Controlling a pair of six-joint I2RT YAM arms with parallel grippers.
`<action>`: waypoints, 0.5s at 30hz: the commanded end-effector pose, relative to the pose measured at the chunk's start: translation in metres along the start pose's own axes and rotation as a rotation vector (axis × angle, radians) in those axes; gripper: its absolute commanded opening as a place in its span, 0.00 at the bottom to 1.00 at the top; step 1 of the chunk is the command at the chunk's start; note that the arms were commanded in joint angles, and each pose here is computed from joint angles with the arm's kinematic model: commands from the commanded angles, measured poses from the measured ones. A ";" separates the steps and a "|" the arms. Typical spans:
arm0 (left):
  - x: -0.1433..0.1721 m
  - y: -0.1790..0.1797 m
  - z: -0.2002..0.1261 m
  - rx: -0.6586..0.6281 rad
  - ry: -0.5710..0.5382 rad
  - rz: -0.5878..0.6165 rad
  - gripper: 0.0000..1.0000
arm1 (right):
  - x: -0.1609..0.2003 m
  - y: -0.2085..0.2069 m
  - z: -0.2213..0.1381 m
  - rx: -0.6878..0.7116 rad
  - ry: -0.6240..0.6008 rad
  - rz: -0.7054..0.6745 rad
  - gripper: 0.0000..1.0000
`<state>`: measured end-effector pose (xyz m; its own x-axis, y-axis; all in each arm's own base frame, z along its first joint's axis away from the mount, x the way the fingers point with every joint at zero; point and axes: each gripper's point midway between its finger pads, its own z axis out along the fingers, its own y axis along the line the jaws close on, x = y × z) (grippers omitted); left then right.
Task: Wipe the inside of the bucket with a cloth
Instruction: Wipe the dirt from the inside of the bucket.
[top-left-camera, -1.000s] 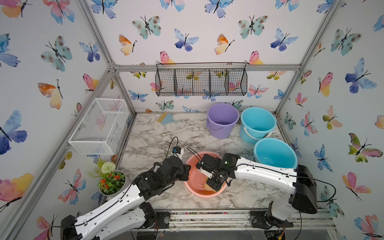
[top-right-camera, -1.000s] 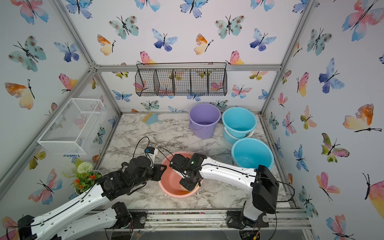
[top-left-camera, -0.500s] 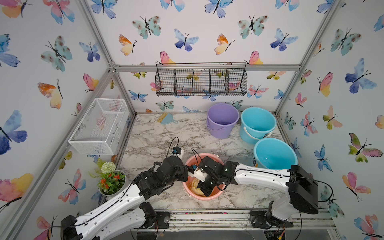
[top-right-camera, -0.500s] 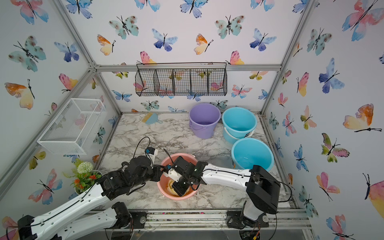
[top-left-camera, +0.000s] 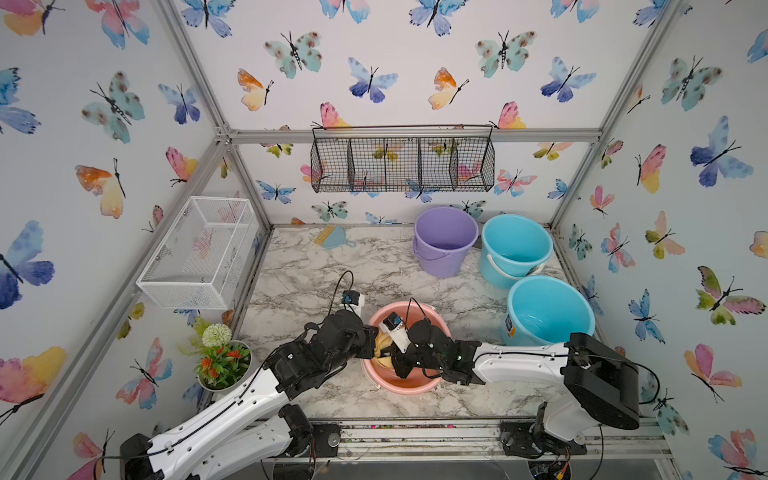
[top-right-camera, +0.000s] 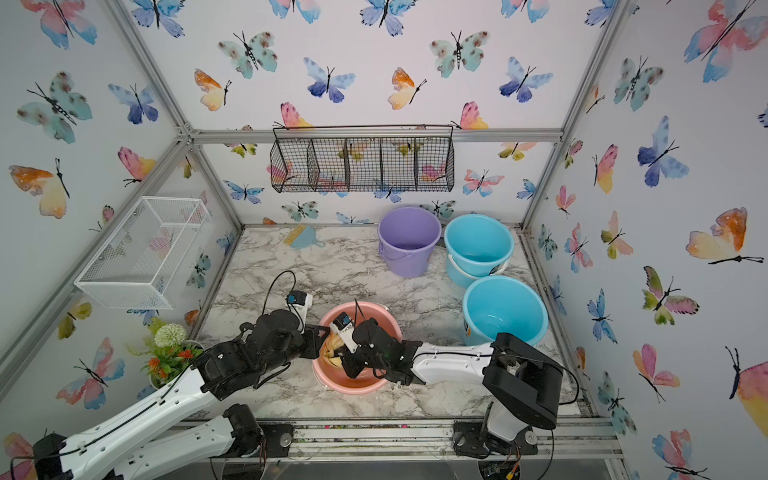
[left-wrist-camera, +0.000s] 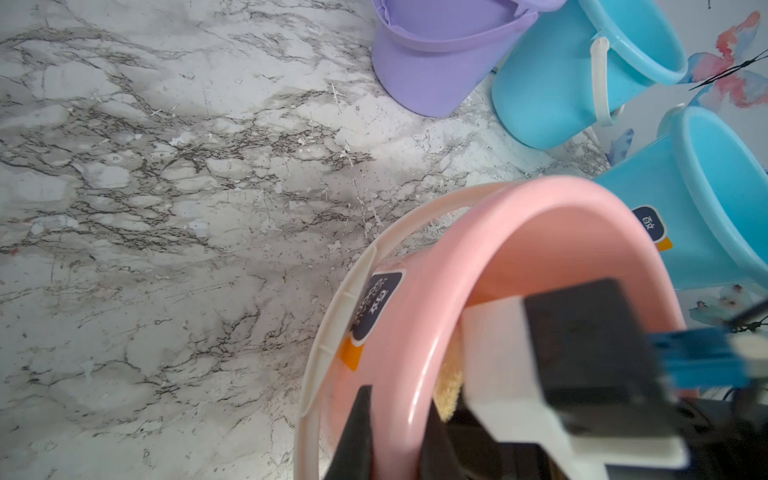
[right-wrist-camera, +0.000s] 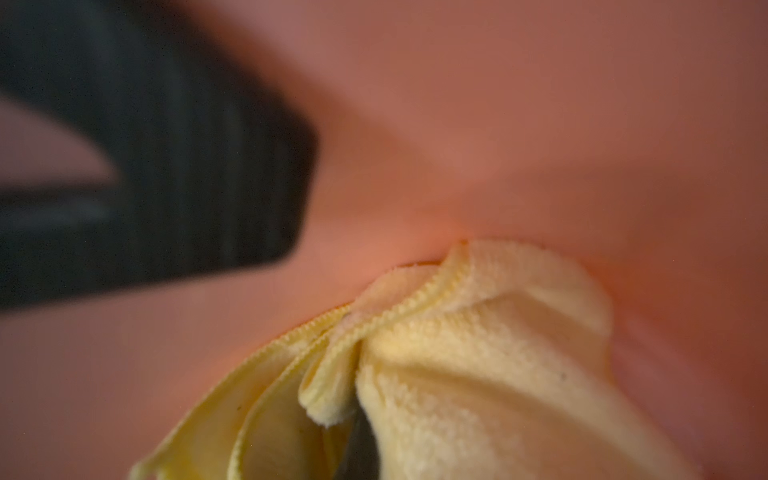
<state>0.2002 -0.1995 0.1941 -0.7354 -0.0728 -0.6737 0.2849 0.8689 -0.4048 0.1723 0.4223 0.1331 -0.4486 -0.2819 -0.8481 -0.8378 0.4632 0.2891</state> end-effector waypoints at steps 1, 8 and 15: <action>-0.005 -0.019 0.000 0.084 -0.003 -0.033 0.00 | -0.047 -0.003 -0.001 0.045 -0.240 -0.029 0.02; -0.004 -0.020 0.000 0.088 -0.001 -0.035 0.00 | -0.051 -0.047 0.009 0.324 -0.206 -0.113 0.02; -0.002 -0.017 -0.001 0.081 -0.004 -0.038 0.00 | -0.029 -0.099 -0.008 0.669 0.019 -0.320 0.02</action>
<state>0.2076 -0.1951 0.1973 -0.7154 -0.1036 -0.6910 0.2580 0.8799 -0.3991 0.2419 0.4072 0.1312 -0.2636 -0.3752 -0.8887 -0.6903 0.7169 -0.0979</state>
